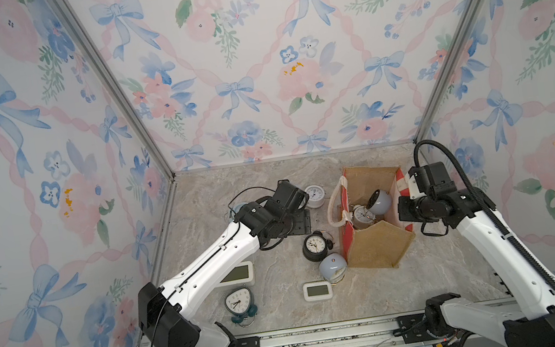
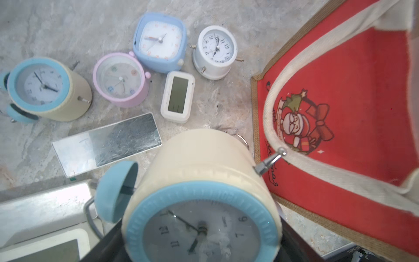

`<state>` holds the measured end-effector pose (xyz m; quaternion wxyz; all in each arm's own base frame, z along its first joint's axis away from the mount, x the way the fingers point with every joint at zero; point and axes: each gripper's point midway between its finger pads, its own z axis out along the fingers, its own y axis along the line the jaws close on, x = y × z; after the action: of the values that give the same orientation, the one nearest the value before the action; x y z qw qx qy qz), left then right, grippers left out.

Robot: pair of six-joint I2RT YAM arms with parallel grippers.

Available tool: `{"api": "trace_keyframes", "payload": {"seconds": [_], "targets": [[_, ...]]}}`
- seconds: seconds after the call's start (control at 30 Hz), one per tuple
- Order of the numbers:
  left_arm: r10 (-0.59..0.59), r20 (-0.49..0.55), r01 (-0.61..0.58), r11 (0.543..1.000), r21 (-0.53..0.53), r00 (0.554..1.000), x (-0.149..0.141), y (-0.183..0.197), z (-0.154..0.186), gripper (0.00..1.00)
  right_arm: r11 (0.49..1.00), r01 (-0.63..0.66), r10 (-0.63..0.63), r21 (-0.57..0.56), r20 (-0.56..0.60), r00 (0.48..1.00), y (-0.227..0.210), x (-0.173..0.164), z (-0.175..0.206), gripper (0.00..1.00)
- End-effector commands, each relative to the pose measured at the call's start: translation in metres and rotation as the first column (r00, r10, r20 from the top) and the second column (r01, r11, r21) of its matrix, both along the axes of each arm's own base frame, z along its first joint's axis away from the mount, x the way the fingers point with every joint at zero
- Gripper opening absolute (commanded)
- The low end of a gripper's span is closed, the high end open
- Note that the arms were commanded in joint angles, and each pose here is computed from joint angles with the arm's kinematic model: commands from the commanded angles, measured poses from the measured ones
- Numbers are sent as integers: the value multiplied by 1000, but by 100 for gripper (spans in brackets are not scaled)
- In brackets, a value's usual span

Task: Put the alarm clock into the canvas bag
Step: Place the alarm at the canvas bag.

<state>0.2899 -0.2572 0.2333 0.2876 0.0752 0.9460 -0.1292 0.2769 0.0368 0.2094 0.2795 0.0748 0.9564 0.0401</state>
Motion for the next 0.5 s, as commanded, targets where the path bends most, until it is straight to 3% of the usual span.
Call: {"api": "trace_keyframes", "payload": {"seconds": [0.0, 0.47], "targets": [[-68, 84, 67, 998, 12, 994, 16, -17, 27, 71, 1000, -11, 10, -14, -13, 1000, 1, -4, 4, 13], [-294, 208, 312, 948, -58, 933, 28, -132, 80, 70, 1000, -1, 1, -29, -2, 1000, -1, -9, 13, 13]]}}
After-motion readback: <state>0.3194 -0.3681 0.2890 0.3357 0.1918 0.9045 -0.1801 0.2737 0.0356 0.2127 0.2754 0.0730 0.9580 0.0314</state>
